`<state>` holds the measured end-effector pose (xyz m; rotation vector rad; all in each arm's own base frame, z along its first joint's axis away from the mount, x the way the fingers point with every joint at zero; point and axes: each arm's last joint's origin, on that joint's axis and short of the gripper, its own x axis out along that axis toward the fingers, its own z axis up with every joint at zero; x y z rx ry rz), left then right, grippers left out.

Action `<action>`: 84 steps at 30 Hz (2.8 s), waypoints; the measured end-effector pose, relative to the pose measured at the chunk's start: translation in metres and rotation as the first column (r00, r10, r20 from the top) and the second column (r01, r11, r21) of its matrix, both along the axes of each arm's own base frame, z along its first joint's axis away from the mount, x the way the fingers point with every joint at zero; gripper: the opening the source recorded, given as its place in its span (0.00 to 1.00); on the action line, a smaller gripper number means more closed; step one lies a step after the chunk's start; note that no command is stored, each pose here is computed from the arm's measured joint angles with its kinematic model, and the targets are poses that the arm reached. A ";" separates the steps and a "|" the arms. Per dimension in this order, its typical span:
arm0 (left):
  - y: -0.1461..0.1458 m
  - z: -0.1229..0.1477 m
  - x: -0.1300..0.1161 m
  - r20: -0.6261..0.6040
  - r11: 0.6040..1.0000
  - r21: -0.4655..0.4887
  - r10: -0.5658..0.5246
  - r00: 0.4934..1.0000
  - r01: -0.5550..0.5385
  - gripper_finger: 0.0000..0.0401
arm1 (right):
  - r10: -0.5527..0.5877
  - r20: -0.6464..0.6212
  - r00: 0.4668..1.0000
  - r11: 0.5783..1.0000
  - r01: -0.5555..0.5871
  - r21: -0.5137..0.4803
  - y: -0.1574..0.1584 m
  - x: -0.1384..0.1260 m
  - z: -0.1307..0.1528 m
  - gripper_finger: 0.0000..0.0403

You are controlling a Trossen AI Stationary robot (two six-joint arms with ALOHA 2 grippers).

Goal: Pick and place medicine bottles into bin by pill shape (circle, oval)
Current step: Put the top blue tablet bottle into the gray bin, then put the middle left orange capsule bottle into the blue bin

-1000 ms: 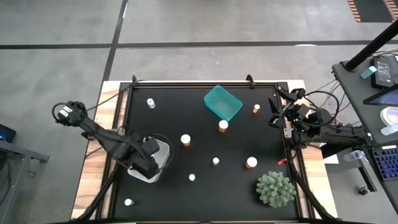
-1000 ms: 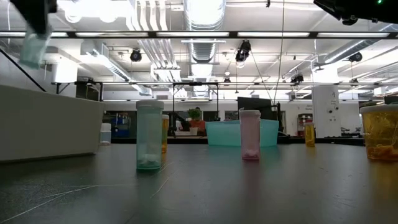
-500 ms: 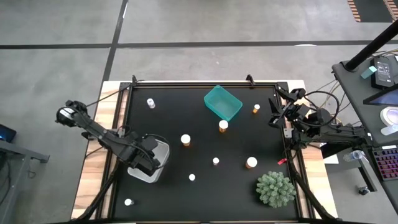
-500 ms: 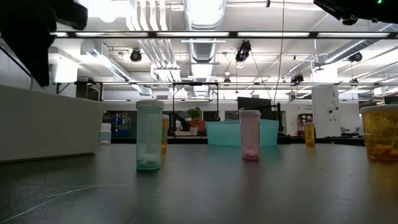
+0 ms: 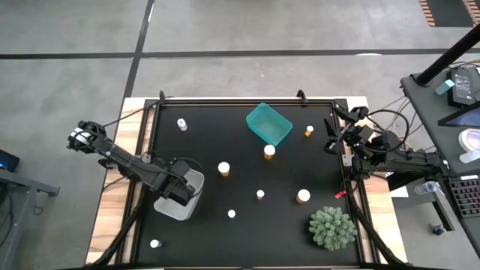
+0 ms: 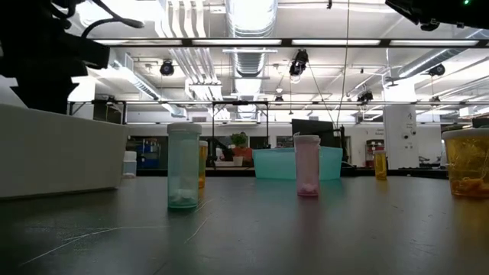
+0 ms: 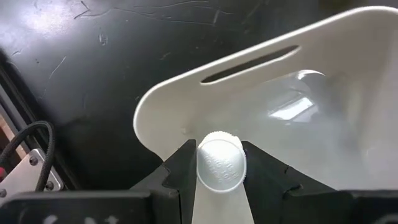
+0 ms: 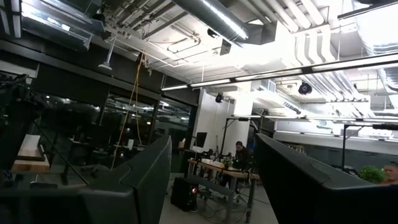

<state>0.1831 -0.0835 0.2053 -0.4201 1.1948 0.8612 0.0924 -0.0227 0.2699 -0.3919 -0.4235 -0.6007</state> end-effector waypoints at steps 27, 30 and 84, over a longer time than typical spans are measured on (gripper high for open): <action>0.006 -0.006 0.006 0.056 0.999 0.000 0.036 0.998 -0.036 0.25 | -0.004 -0.004 1.000 1.000 0.004 -0.005 0.000 0.000 0.000 0.54; 0.006 -0.006 0.006 0.055 0.999 -0.001 0.037 0.998 -0.037 0.31 | -0.004 -0.005 1.000 1.000 0.003 -0.005 0.000 0.000 0.000 0.54; 0.000 0.098 0.044 0.272 0.961 -0.063 -0.243 0.931 0.269 0.43 | -0.010 -0.011 1.000 1.000 0.010 -0.015 0.000 0.000 0.000 0.54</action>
